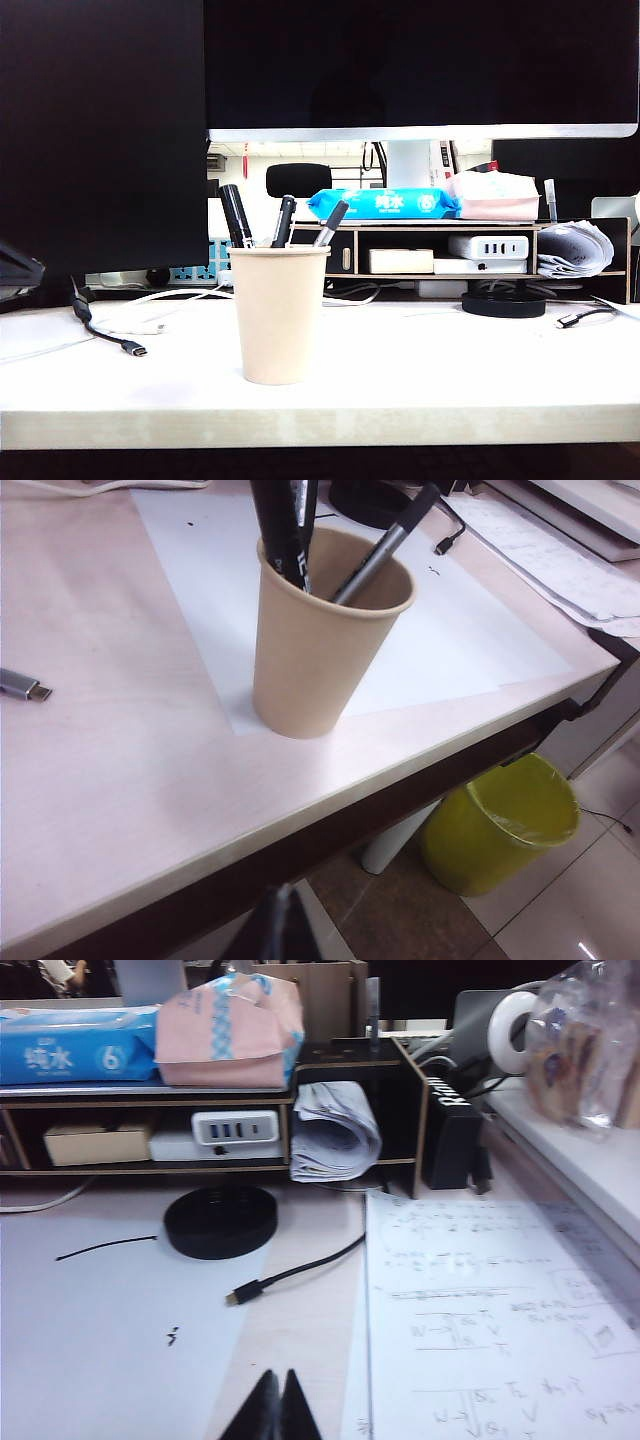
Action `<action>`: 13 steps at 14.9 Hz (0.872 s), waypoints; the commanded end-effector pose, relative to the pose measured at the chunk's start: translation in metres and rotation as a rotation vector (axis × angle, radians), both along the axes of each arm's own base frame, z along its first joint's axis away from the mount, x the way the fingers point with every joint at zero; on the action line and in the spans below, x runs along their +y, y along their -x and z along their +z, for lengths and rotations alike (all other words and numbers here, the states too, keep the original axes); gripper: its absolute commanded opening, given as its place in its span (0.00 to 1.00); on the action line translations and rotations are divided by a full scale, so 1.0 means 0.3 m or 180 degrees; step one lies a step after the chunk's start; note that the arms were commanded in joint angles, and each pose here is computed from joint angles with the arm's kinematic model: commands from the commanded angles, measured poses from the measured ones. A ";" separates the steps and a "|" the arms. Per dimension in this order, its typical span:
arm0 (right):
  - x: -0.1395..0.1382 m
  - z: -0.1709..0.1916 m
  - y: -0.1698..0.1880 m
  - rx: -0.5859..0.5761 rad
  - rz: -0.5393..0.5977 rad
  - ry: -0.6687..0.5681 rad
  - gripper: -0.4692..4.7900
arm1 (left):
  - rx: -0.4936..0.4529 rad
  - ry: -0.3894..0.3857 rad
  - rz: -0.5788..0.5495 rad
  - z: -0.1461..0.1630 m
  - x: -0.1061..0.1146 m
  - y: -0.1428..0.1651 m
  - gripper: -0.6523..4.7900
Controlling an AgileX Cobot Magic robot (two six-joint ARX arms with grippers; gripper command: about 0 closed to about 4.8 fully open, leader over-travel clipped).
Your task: Pick up the marker and insert it into the paper cup.
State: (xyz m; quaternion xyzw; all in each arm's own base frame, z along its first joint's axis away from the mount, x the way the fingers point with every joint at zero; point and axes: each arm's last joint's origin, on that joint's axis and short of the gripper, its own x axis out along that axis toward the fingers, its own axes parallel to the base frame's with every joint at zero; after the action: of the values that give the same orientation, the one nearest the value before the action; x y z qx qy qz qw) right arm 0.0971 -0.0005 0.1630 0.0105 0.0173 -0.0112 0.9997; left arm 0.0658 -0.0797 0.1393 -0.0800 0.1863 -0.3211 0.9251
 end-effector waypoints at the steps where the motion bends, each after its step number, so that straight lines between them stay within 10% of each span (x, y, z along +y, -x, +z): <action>1: 0.001 0.002 -0.001 -0.0044 0.0012 -0.0015 0.11 | -0.0010 -0.0014 0.0006 0.000 0.001 0.000 0.11; 13: 0.003 0.002 -0.001 -0.0045 0.0030 -0.0014 0.11 | -0.0010 -0.0014 0.0006 0.000 0.001 0.000 0.11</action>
State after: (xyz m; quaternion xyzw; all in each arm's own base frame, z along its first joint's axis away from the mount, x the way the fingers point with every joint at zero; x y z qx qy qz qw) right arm 0.0971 0.0003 0.1630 0.0105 0.0174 -0.0065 0.9998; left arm 0.0658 -0.0797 0.1393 -0.0800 0.1863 -0.3211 0.9251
